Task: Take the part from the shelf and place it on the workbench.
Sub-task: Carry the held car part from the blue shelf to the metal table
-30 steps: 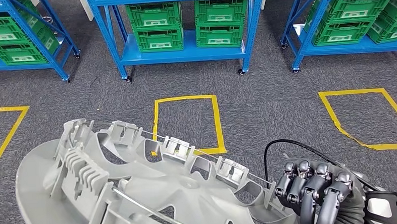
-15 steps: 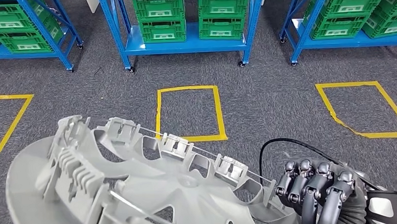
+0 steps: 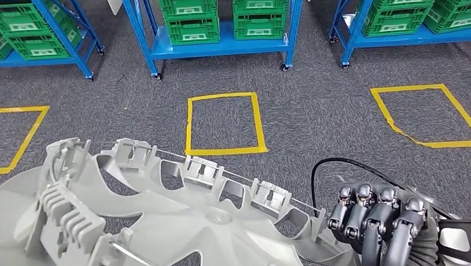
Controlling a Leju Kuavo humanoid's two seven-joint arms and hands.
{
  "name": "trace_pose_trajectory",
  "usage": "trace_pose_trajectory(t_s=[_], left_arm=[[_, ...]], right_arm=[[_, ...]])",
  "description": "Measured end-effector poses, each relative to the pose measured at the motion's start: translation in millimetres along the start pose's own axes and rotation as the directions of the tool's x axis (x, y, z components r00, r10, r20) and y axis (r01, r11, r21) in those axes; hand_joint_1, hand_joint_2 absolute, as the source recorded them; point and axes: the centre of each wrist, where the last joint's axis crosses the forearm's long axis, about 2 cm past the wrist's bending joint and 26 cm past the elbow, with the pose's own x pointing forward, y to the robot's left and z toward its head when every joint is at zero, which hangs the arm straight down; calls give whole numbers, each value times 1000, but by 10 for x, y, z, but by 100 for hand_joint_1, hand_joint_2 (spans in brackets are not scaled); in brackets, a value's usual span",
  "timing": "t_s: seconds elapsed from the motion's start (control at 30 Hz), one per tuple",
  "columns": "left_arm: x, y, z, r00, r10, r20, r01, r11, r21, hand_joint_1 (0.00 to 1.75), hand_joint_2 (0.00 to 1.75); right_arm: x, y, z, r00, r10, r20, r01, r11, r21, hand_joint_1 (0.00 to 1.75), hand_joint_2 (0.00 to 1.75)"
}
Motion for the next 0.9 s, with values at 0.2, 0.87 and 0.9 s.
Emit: trace_pose_trajectory(t_s=[0.2, 0.87, 0.9], left_arm=[[3, 28, 15, 1000, 3, -1, -3, 1000, 15, 0, 175], [-60, -34, 59, 998, 60, -10, -59, 998, 36, 0, 175], [-68, -38, 63, 998, 64, -12, -63, 997, 38, 0, 175]], right_arm=[[-6, 1, -13, 1000, 3, -14, -3, 1000, -1, 173, 175], [-67, 30, -49, 998, 10, -59, -9, 1000, 17, 173, 175], [-75, 33, -47, 998, 8, -60, -6, 1000, 20, 173, 175]])
